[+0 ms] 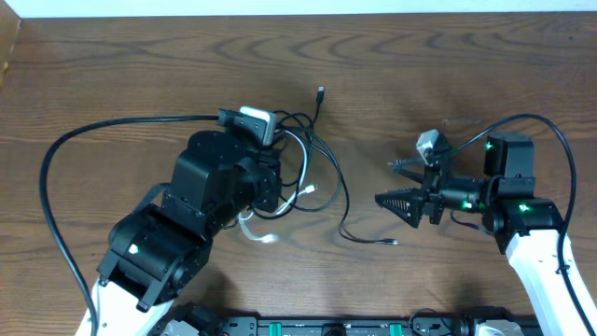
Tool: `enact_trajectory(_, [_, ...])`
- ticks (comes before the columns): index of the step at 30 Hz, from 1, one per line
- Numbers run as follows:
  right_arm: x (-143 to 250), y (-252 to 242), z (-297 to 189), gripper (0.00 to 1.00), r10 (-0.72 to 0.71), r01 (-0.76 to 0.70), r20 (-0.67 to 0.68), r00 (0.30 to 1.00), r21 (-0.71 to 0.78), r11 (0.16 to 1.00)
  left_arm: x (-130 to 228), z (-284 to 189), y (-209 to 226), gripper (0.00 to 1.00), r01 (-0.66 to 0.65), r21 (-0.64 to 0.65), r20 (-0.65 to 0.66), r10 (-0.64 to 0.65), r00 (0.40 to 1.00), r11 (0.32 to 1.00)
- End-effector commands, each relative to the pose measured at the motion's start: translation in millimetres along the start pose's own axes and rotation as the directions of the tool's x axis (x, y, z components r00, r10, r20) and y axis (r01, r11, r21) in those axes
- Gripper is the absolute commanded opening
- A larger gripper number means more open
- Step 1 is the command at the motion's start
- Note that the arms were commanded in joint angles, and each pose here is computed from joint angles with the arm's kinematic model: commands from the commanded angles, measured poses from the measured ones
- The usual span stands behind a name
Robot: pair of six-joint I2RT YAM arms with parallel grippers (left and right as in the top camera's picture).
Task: Untangle cables
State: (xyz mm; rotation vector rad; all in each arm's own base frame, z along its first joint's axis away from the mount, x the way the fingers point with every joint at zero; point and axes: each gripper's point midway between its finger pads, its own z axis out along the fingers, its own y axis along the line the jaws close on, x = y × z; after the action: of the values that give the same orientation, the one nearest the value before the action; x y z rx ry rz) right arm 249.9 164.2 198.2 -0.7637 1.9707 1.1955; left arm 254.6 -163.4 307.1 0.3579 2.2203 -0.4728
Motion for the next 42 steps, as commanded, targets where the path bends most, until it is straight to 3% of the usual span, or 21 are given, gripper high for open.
enact_trajectory(1, [-10.6,16.7,1.0,0.89,0.102,-0.098,0.030,0.994,-0.107,0.989,-4.1,-0.9,-25.7,0.08,-0.017,0.141,-0.004,0.018,1.000,0.990])
enact_trajectory(11, [-24.3,48.7,17.2,0.92,0.001,0.009,0.041,0.999,-0.232,0.973,0.5,11.8,-54.6,0.08,-0.005,0.304,-0.063,0.025,0.998,0.953])
enact_trajectory(16, [-18.5,43.6,32.0,0.90,0.002,-0.001,0.006,1.000,-0.157,0.988,-0.4,9.9,-69.3,0.08,-0.005,0.387,-0.067,0.033,0.997,0.922])
enact_trajectory(18, [-17.6,37.6,35.7,0.79,0.025,-0.025,-0.003,1.000,-0.112,0.993,-1.0,9.3,-69.8,0.08,-0.006,0.390,-0.064,0.034,0.997,0.921])
enact_trajectory(19, [-17.4,31.9,36.0,0.61,0.031,-0.031,-0.002,1.000,-0.079,0.996,-1.1,9.5,-69.2,0.08,-0.006,0.388,-0.064,0.033,0.997,0.922])
enact_trajectory(21, [-16.7,23.9,35.2,0.41,0.042,-0.042,-0.002,0.999,-0.038,0.998,-1.6,10.6,-66.5,0.08,-0.007,0.372,-0.061,0.032,0.998,0.928])
enact_trajectory(24, [-12.4,0.0,29.7,0.29,0.123,-0.123,0.002,0.992,0.083,0.989,-2.2,13.8,-51.7,0.08,-0.009,0.287,-0.052,0.024,0.998,0.958])
enact_trajectory(29, [9.2,-49.9,3.5,0.21,0.260,-0.250,0.012,0.965,0.326,0.912,-2.4,11.0,-17.4,0.08,-0.012,0.093,-0.027,0.015,1.000,0.996])
enact_trajectory(33, [33.1,-90.2,-33.7,0.14,0.380,-0.352,0.058,0.923,0.524,0.776,-7.9,0.2,-7.1,0.08,-0.015,0.033,0.018,0.015,1.000,0.999])
enact_trajectory(42, [53.2,-128.8,-101.0,0.09,0.493,-0.518,0.237,0.837,0.635,0.574,-18.9,-19.8,8.8,0.14,-0.010,-0.058,0.103,0.016,0.995,0.998])
